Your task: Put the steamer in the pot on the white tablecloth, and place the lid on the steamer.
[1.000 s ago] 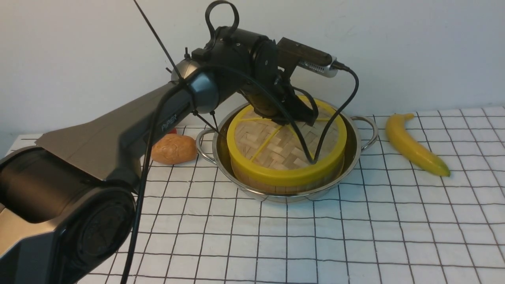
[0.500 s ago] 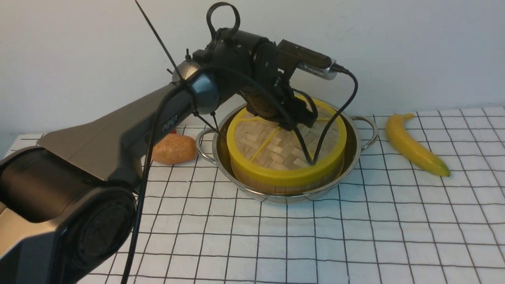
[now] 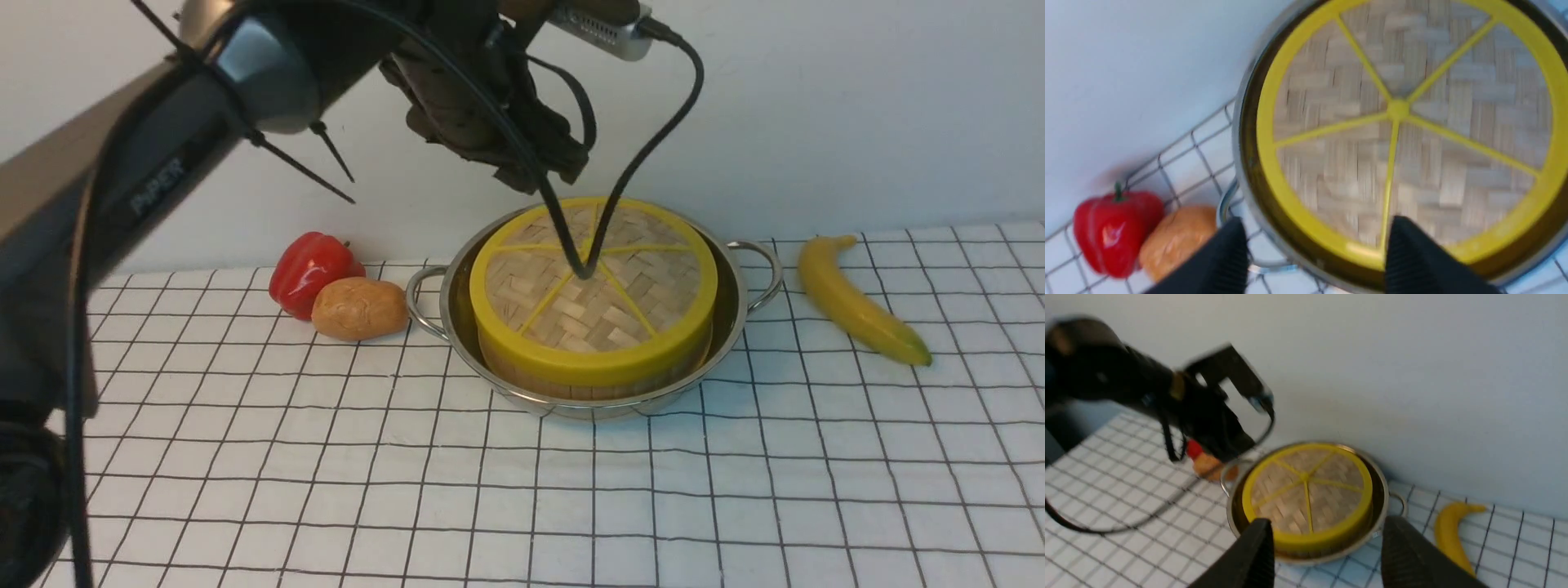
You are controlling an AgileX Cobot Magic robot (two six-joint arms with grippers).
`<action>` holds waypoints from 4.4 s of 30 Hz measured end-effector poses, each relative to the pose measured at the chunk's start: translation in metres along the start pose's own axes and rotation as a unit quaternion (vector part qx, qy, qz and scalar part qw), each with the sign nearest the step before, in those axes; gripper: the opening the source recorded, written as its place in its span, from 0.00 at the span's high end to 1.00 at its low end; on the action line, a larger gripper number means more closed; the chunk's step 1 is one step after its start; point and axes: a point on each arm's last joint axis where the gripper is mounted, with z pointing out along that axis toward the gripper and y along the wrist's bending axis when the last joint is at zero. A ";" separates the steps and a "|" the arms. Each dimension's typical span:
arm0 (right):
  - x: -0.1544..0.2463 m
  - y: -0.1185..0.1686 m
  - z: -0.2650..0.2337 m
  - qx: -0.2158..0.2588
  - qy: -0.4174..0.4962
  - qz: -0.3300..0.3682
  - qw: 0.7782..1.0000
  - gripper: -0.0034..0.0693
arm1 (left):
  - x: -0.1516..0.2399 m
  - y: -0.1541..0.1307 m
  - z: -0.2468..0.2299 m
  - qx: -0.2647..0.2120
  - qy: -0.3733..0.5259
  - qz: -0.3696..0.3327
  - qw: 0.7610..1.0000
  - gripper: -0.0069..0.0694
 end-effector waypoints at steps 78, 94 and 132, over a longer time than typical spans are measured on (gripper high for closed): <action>0.165 -0.036 0.005 0.046 -0.122 0.011 0.991 0.81 | 0.291 -0.025 -0.109 0.000 -0.241 -0.009 0.970 0.88; 0.165 -0.036 0.005 0.046 -0.122 0.012 0.991 0.76 | 0.419 -0.034 -0.063 -0.215 -0.345 -0.200 0.891 0.84; 0.202 -0.053 0.014 0.166 -0.126 0.024 0.978 0.62 | 0.427 -0.038 -0.058 -0.209 -0.308 -0.212 0.904 0.76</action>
